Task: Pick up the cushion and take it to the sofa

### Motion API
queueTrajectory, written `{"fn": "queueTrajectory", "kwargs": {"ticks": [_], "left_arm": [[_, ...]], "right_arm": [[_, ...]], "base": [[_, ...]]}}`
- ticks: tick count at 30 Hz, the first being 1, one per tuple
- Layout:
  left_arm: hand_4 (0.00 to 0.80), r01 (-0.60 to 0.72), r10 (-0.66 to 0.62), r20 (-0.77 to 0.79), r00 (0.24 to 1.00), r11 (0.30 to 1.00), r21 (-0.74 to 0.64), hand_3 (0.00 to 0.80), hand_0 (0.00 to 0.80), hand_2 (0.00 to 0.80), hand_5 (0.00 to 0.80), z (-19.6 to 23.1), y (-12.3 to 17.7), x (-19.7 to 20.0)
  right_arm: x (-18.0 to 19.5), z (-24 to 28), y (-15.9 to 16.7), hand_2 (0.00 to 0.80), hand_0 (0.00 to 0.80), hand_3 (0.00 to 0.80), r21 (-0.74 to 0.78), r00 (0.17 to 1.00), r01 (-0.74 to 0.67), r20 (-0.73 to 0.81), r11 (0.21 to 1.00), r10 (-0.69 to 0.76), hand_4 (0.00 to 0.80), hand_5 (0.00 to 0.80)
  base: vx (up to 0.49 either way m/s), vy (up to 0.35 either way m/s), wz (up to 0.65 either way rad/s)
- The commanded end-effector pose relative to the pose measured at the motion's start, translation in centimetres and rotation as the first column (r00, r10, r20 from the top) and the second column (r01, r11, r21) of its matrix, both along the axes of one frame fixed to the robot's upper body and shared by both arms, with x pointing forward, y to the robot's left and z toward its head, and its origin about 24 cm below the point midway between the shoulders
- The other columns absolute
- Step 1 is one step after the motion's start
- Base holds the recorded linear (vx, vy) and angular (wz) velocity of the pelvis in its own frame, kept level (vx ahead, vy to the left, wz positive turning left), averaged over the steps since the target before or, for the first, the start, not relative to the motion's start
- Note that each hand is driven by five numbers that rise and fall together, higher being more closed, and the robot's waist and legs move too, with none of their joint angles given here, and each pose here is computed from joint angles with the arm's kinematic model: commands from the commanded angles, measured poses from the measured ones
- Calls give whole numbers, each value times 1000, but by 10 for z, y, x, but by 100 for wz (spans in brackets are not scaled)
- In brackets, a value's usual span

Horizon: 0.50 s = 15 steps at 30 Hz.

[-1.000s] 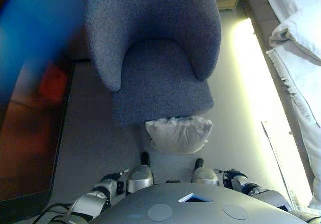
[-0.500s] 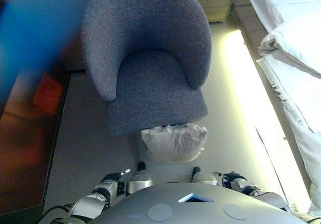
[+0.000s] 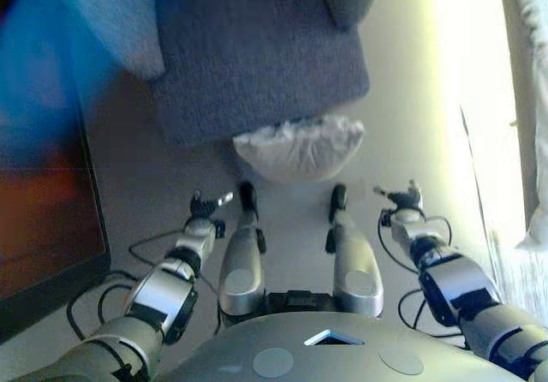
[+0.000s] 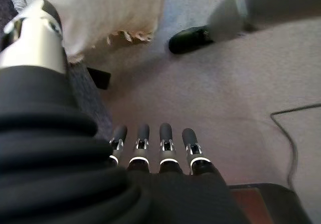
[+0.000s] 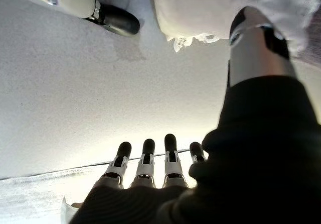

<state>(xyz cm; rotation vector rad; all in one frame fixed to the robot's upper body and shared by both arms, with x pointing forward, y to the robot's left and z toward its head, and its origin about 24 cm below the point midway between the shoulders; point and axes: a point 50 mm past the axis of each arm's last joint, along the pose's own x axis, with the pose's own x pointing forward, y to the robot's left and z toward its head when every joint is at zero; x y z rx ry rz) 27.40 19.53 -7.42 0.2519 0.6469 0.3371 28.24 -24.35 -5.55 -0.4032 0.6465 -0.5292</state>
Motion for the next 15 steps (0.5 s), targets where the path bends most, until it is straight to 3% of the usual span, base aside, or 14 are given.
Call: {"fn": "queueTrajectory", "kwargs": {"ticks": [1, 7, 15], "left_arm": [[0, -107, 103, 156, 982, 994, 17, 0, 0, 0, 0, 28, 11, 24], [0, -122, 120, 357, 926, 992, -15, 0, 0, 0, 0, 68, 0, 55], [0, -108, 130, 590, 797, 991, -72, 0, 0, 0, 0, 127, -8, 87]], "right_arm": [[31, 36, 6, 0, 0, 0, -77, 983, -41, 176, 996, 54, 0, 0], [59, 77, 11, 0, 0, 0, -119, 932, -46, 351, 992, 85, 0, 0], [89, 135, 19, 0, 0, 0, -184, 847, -29, 518, 982, 122, 0, 0]], "base": [[-70, 6, -17], [-44, -3, -8], [-23, -8, 6]]}}
